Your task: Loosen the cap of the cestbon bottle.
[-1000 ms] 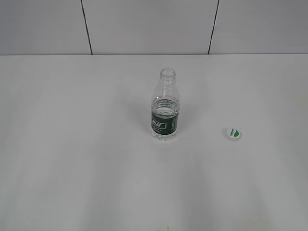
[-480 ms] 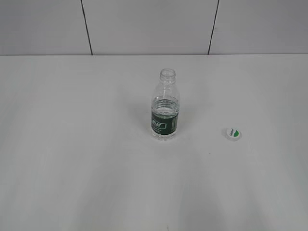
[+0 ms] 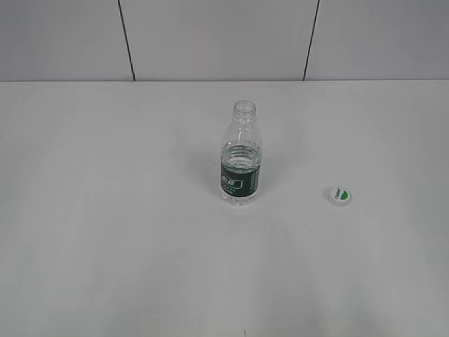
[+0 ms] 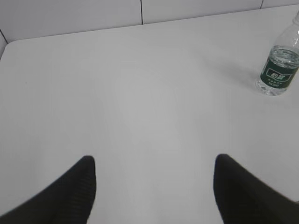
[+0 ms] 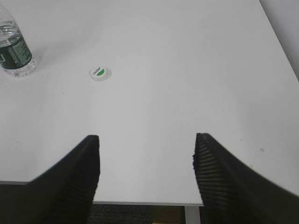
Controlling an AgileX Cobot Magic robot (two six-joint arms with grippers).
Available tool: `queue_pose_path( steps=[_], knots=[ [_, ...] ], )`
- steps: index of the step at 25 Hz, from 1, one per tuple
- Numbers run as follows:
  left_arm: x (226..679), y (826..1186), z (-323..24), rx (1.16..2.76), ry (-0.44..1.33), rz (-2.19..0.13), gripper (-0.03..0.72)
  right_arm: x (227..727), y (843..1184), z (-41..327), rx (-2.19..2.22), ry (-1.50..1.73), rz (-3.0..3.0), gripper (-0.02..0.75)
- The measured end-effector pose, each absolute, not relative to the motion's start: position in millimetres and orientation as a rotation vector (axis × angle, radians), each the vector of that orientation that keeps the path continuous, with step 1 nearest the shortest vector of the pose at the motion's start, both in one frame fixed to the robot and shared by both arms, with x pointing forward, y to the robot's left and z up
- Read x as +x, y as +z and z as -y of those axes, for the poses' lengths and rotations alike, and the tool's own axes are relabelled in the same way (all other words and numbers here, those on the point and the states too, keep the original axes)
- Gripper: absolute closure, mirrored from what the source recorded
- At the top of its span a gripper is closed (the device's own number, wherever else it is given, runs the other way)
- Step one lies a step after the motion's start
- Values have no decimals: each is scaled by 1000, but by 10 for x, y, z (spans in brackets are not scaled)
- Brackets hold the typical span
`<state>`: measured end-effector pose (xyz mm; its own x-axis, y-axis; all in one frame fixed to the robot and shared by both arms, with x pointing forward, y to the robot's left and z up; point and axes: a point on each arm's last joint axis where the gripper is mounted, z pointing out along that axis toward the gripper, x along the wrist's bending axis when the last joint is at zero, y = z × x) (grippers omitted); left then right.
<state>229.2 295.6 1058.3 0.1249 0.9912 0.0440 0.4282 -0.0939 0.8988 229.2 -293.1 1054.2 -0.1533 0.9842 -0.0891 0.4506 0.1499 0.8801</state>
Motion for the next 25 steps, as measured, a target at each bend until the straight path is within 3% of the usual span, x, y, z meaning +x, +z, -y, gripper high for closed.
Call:
queue_pose_path(
  steps=[25],
  knots=[
    [2294, 10575, -2956, 1637, 926, -1409, 214, 2292, 10539, 2931, 1392, 949, -1711, 265]
  ],
)
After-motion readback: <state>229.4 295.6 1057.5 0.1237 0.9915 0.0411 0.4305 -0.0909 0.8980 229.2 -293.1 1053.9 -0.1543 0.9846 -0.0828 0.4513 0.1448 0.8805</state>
